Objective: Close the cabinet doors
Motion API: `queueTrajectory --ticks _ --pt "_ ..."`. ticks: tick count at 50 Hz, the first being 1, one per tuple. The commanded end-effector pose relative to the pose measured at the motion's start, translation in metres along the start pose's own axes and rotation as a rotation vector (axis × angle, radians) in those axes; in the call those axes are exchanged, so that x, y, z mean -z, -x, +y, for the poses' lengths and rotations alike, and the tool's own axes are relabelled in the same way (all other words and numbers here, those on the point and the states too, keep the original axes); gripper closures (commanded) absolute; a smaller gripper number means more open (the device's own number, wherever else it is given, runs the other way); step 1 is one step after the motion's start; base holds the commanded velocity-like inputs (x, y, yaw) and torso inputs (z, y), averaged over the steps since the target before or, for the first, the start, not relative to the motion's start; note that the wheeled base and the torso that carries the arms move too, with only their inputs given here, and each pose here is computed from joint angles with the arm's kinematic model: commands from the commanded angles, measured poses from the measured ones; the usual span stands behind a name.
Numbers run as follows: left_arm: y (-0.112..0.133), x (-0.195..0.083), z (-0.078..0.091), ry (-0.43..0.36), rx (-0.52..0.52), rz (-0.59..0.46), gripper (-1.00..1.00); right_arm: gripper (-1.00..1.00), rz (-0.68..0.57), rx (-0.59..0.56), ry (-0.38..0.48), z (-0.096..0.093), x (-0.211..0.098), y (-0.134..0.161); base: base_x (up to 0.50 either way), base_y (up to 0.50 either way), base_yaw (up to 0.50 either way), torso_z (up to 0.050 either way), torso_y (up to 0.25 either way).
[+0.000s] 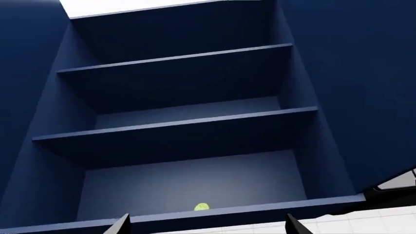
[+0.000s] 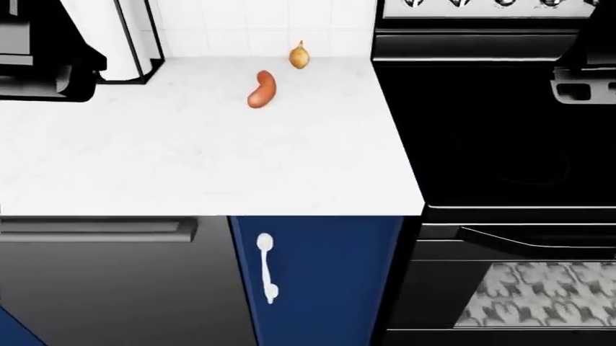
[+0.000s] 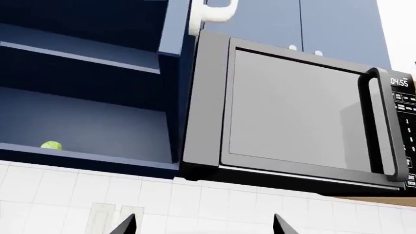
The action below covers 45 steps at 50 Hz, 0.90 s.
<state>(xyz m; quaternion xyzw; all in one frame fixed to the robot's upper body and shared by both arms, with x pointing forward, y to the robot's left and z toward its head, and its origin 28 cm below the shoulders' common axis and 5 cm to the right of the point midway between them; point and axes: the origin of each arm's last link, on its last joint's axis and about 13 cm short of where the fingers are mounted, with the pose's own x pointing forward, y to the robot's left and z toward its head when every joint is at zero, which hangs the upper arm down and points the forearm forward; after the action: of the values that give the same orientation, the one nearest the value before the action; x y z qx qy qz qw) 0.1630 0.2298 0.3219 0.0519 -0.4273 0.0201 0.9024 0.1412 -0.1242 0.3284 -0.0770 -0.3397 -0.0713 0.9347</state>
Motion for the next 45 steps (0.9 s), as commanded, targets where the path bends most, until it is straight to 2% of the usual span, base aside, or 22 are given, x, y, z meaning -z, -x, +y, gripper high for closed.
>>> queueTrajectory --ticks 1,43,45 --pt "-0.0002 -0.0014 0.0010 0.002 -0.003 -0.004 -1.00 -1.00 0.003 -0.005 -0.005 -0.0003 -0.0002 0.0002 0.50 0.00 0.00 0.000 0.000" --pt "0.0029 -0.0032 0.0014 0.000 0.002 -0.017 -1.00 -1.00 -0.005 -0.003 0.009 -0.0039 -0.0040 0.0042 0.50 0.00 0.00 0.000 0.001" --pt "0.0022 -0.0015 0.0020 -0.006 -0.002 -0.013 -1.00 -1.00 -0.009 0.014 0.017 -0.0050 -0.0044 0.0038 0.00 0.00 0.00 0.000 0.005"
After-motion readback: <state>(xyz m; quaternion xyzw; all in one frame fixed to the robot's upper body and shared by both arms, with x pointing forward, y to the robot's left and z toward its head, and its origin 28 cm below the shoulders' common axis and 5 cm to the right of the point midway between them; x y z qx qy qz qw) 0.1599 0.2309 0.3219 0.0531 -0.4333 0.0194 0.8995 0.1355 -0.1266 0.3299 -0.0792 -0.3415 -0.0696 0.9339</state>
